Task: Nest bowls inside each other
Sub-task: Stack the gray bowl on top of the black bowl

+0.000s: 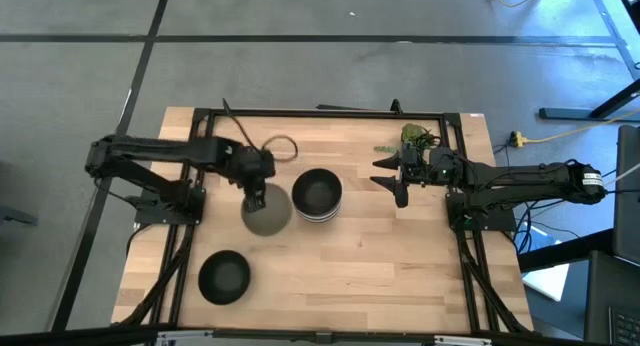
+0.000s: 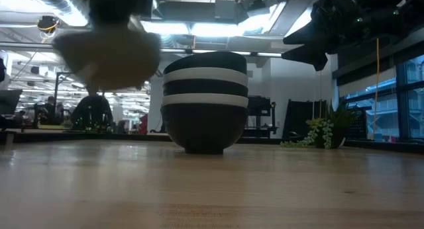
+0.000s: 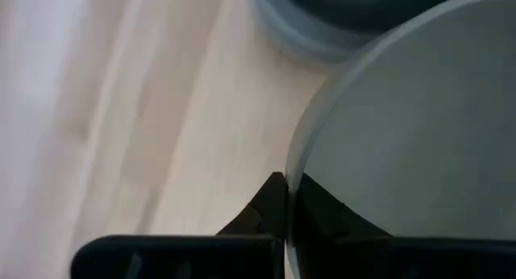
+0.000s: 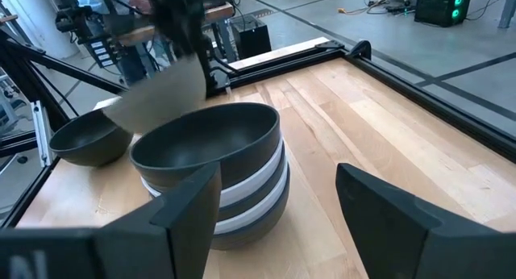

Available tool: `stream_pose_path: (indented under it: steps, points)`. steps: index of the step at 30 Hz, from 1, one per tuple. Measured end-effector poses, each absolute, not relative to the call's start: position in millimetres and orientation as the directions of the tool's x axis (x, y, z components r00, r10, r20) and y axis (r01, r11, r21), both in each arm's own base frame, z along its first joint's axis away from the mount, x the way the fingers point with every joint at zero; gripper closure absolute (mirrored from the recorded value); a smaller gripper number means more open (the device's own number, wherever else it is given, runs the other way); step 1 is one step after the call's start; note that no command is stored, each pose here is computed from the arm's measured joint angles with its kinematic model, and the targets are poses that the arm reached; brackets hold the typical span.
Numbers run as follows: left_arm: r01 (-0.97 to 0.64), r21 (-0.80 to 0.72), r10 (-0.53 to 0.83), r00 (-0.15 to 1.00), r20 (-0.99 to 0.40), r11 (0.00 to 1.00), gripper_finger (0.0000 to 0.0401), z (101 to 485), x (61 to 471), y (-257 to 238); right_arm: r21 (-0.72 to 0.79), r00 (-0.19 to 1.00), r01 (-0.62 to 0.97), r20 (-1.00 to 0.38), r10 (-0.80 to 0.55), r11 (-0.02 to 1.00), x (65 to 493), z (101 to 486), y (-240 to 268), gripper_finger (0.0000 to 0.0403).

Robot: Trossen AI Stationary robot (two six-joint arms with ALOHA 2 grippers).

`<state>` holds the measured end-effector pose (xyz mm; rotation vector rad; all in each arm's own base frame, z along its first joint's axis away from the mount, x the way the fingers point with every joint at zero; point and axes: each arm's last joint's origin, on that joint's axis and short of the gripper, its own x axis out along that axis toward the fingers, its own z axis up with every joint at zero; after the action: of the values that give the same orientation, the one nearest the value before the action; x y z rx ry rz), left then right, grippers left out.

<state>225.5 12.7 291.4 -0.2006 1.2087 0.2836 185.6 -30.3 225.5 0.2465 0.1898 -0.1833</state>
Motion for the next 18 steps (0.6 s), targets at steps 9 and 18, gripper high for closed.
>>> stream_pose_path:
  steps: [9, 18]
  points:
    - [-0.237, 0.008, 0.168, 0.664, -0.729, 0.971, 0.04, 382, 226, 25, 0.225, 0.966, 0.202, -0.207, -0.156, 0.953, 186, 226, -30, 0.0155]
    - [-0.19, 0.024, 0.142, 0.635, -0.759, 0.982, 0.04, 375, 257, 43, 0.227, 0.967, 0.202, -0.204, -0.156, 0.953, 186, 226, -30, 0.0155]
